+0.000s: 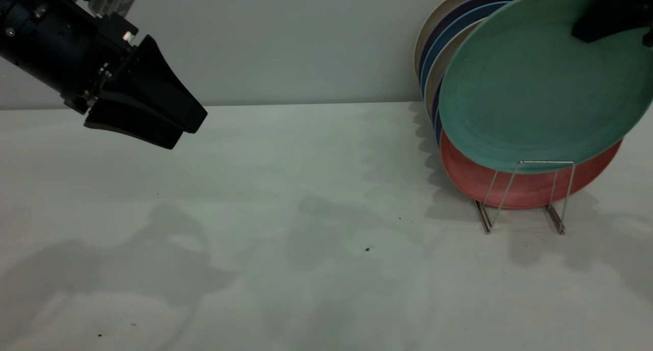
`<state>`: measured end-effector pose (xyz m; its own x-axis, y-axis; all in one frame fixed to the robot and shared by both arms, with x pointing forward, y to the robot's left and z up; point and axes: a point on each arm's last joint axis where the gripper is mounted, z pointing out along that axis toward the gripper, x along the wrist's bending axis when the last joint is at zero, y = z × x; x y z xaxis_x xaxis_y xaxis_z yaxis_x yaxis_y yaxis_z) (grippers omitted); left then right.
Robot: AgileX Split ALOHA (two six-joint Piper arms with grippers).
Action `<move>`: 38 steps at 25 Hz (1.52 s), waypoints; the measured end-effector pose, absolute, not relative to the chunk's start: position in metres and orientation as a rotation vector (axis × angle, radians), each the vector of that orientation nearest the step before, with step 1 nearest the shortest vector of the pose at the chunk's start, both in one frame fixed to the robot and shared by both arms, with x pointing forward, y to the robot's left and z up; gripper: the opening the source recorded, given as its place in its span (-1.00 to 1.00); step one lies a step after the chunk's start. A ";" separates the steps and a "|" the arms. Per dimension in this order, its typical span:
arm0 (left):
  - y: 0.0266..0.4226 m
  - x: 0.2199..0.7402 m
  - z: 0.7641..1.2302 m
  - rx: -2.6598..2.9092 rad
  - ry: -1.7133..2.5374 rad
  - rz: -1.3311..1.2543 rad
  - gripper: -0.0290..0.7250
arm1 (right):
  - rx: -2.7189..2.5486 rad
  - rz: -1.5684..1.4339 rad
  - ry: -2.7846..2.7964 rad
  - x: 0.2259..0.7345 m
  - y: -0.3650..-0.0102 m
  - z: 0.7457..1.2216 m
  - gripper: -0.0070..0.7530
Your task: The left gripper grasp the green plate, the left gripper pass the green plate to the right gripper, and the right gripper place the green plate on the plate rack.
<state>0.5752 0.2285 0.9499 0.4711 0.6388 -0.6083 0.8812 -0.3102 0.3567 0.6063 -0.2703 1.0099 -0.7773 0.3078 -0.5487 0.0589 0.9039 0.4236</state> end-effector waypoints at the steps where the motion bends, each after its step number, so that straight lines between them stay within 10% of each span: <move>1: 0.229 0.575 0.950 2.058 1.256 -0.470 0.64 | 0.262 0.514 2.426 0.606 -0.270 1.010 -0.73; 27: 0.228 0.575 0.954 2.043 1.255 -0.458 0.64 | 0.610 0.937 2.507 0.586 -0.251 1.026 -0.12; 38: 0.231 0.517 1.082 2.016 1.100 -0.142 0.64 | 1.193 1.193 2.523 0.478 -0.243 1.130 -0.12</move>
